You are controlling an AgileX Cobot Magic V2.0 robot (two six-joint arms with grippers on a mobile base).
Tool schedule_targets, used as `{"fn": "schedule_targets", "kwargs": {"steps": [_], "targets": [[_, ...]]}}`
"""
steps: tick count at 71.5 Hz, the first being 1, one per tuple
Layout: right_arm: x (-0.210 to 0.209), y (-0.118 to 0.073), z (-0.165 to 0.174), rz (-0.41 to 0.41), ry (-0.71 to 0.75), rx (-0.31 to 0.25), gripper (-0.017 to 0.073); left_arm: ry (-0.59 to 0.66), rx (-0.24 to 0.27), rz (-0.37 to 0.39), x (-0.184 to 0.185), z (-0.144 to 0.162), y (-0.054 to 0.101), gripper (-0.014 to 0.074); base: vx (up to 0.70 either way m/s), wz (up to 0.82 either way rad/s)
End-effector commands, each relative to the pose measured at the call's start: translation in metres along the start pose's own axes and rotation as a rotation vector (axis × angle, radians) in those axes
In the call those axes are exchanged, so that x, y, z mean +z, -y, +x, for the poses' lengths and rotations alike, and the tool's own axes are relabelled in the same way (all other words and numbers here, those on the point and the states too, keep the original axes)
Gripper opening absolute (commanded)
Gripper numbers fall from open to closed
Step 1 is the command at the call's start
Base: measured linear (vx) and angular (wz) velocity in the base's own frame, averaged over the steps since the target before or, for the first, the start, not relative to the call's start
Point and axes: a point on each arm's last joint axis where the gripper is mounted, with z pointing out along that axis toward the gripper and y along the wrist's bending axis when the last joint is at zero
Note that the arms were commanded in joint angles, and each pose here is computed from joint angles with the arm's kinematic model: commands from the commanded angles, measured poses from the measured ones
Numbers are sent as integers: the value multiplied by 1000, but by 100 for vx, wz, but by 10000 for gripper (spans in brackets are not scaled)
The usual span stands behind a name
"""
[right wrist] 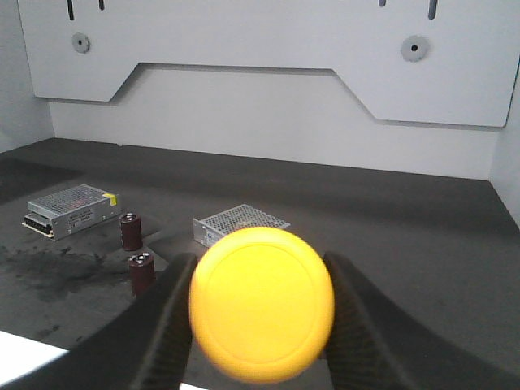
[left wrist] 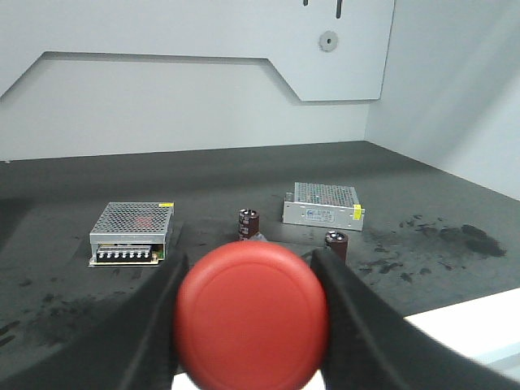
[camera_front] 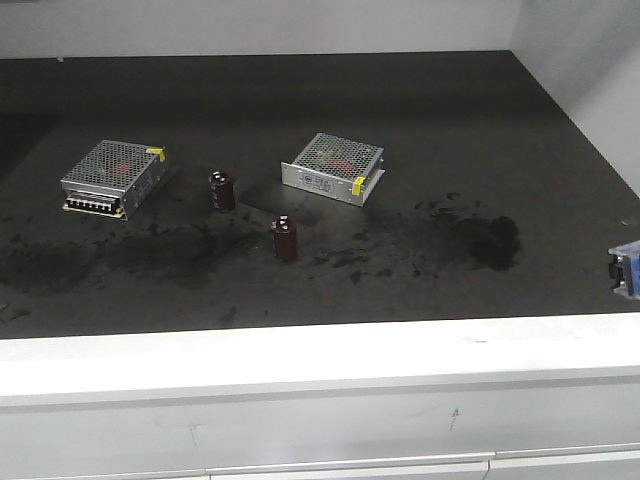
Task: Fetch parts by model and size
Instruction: 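Lift the yellow-capped button with the right gripper and withdraw, then drive the base to the bench with the red tray, holding both buttons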
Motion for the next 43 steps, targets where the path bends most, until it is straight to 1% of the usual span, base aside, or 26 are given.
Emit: {"fn": "schedule_targets", "kwargs": {"steps": [1,43], "targets": [[-2,0,-16,0,119,-17,-5,76,-7,21,0,-13,2,-7,0,0],[-2,0,-16,0,119,-15,-5,76,-7,21,0,-13,2,-7,0,0]]}}
